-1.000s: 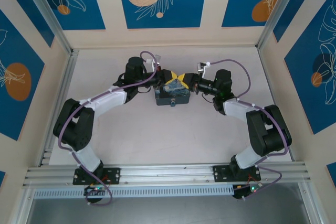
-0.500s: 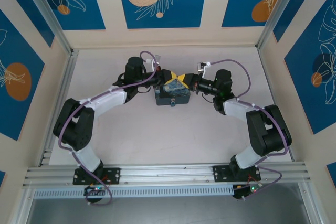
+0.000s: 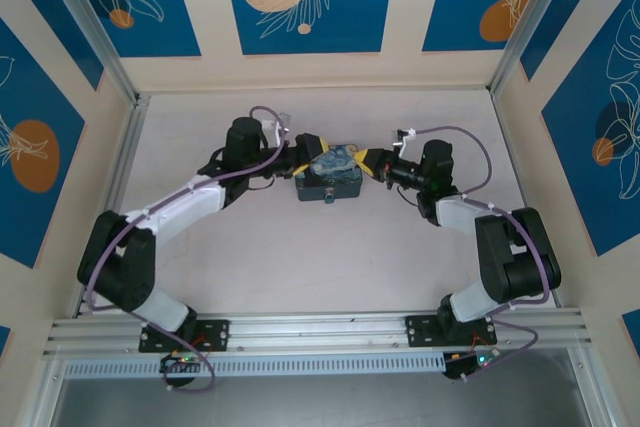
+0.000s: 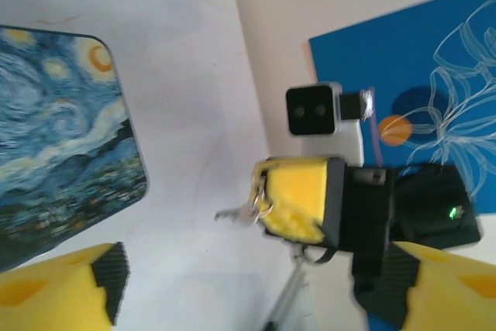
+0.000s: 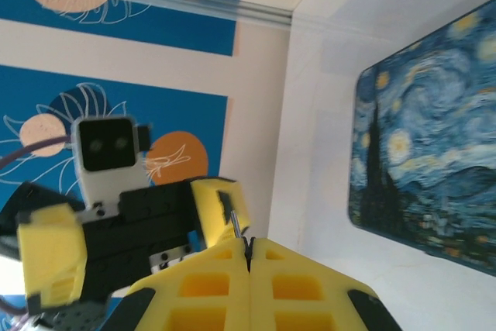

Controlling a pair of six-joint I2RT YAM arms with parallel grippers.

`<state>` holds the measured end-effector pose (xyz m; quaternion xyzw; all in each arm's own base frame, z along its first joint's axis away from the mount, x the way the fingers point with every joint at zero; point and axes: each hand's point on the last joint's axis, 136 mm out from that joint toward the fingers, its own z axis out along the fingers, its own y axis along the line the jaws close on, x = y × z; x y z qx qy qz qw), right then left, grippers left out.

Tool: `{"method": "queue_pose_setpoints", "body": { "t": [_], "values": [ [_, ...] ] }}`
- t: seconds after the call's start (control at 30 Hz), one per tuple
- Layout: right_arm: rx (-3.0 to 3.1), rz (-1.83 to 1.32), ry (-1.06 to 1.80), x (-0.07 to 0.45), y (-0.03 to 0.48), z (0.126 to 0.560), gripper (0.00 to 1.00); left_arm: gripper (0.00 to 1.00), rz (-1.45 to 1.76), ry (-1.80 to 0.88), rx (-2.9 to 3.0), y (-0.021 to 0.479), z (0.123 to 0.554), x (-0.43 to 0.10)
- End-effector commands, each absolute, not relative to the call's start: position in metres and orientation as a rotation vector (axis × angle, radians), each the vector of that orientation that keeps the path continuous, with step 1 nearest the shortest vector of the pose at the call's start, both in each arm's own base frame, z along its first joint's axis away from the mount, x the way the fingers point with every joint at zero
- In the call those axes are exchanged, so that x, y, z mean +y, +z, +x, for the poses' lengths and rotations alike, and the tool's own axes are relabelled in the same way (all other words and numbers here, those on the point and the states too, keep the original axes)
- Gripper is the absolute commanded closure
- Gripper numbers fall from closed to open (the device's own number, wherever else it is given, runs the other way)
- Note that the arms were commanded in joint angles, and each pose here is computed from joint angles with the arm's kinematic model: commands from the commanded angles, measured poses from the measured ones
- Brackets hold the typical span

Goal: Unlock the padlock with the key

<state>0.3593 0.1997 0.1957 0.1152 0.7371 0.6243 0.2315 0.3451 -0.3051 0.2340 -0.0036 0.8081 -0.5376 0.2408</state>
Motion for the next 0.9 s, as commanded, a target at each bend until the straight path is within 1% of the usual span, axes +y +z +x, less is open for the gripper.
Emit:
{"method": "queue_pose_setpoints", "body": {
  "t": [0.0,0.17,0.33,0.5,0.7,0.87],
  "values": [
    [2.071,0.343,1.656,0.191,0.187,0.364,1.0,0.03,0.072,-1.274,2.308,0.204,0.324,-0.293],
    [2.134,0.415,1.627,0.187,0.166,0.375,1.0,0.0,0.163,-1.117,2.411,0.16,0.294,-0.297],
    [2.162,0.464,1.628,0.189,0.15,0.382,1.0,0.0,0.26,-0.998,2.466,0.124,0.279,-0.308],
    [2.188,0.496,1.627,0.192,0.137,0.385,1.0,0.0,0.318,-0.948,2.472,0.099,0.286,-0.325],
    [2.208,0.525,1.619,0.196,0.127,0.392,1.0,0.0,0.328,-0.861,2.452,0.072,0.309,-0.335],
    [2.226,0.538,1.617,0.201,0.12,0.401,1.0,0.01,0.351,-0.793,2.401,0.062,0.329,-0.34]
  ]
}}
